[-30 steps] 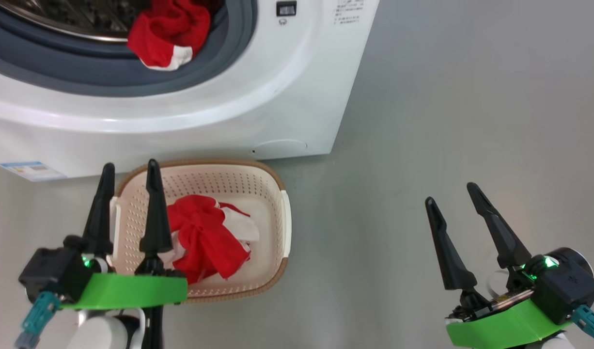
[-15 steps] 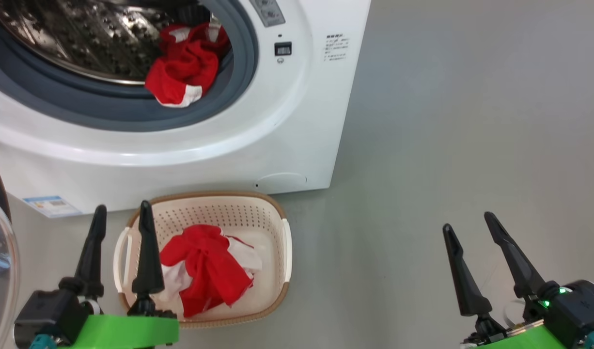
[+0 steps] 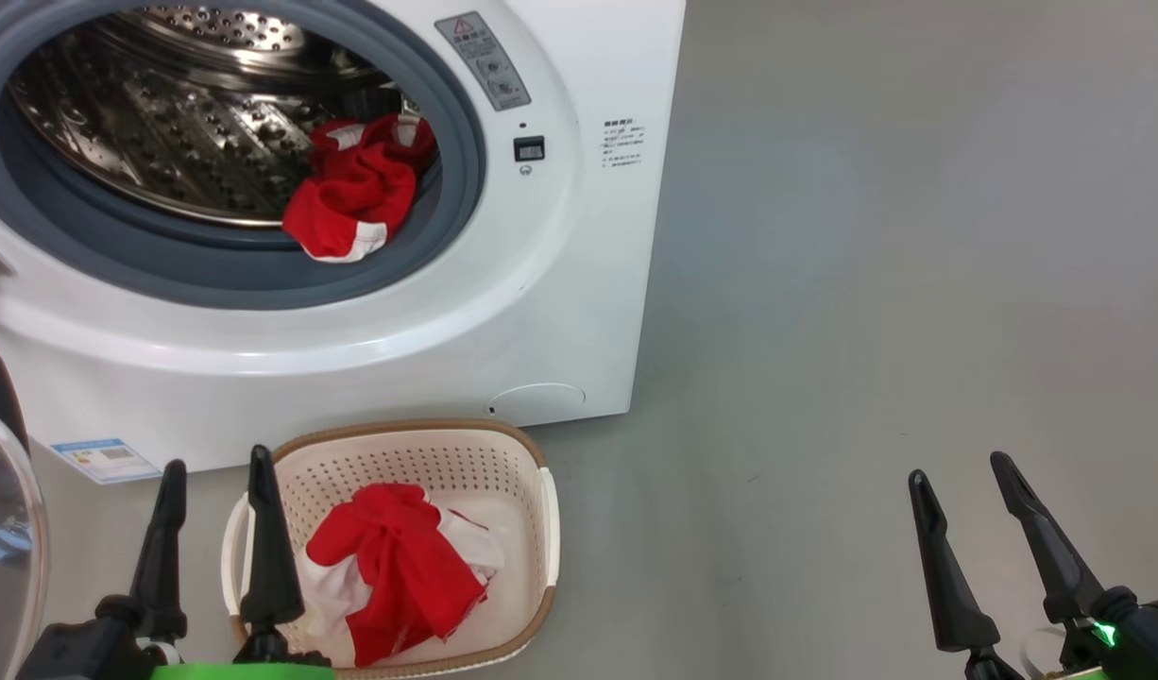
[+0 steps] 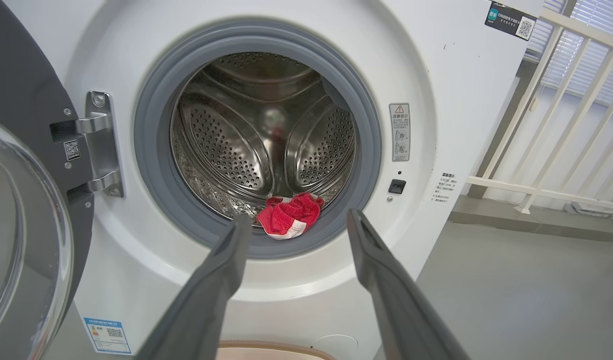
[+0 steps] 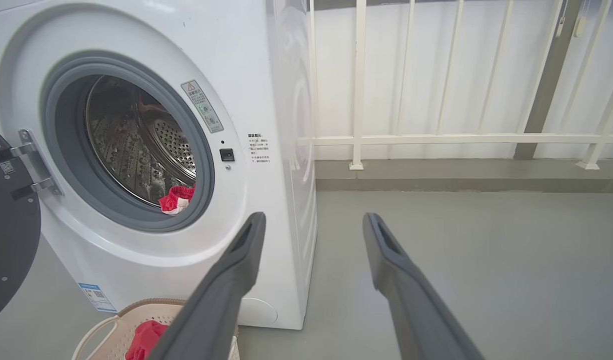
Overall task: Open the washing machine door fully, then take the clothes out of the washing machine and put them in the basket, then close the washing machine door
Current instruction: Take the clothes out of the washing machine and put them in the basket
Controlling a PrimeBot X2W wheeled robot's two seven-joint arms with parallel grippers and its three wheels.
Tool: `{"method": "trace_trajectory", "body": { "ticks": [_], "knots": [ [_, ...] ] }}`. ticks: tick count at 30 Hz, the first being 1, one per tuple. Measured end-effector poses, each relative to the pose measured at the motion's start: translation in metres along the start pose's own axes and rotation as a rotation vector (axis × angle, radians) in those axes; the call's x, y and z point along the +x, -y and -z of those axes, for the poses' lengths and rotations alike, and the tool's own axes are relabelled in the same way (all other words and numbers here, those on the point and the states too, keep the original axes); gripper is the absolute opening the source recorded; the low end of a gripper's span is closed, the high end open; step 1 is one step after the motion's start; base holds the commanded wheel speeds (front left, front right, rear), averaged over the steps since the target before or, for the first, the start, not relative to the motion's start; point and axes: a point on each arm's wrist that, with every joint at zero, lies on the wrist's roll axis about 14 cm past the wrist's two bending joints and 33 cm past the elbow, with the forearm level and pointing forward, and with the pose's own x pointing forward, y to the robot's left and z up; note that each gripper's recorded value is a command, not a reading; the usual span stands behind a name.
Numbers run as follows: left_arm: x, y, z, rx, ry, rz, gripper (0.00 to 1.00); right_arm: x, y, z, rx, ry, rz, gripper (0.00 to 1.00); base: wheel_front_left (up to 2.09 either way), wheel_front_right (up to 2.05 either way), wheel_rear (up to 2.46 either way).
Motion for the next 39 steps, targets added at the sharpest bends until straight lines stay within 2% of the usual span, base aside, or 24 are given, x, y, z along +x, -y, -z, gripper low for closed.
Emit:
{"method": "trace_trajectory", "body": {
  "ticks": [24, 39],
  "knots": [
    [-0.001, 0.010, 0.006, -0.022, -0.020, 0.019, 1.00, -0.006, 0.006, 0.000, 0.012, -0.005, 0.025, 1.00, 0.00, 0.00, 0.00],
    [0.039, 0.026, 0.023, -0.020, -0.051, 0.093, 1.00, 0.003, 0.005, 0.021, 0.024, -0.061, 0.027, 1.00, 0.00, 0.00, 0.00]
  ]
}}
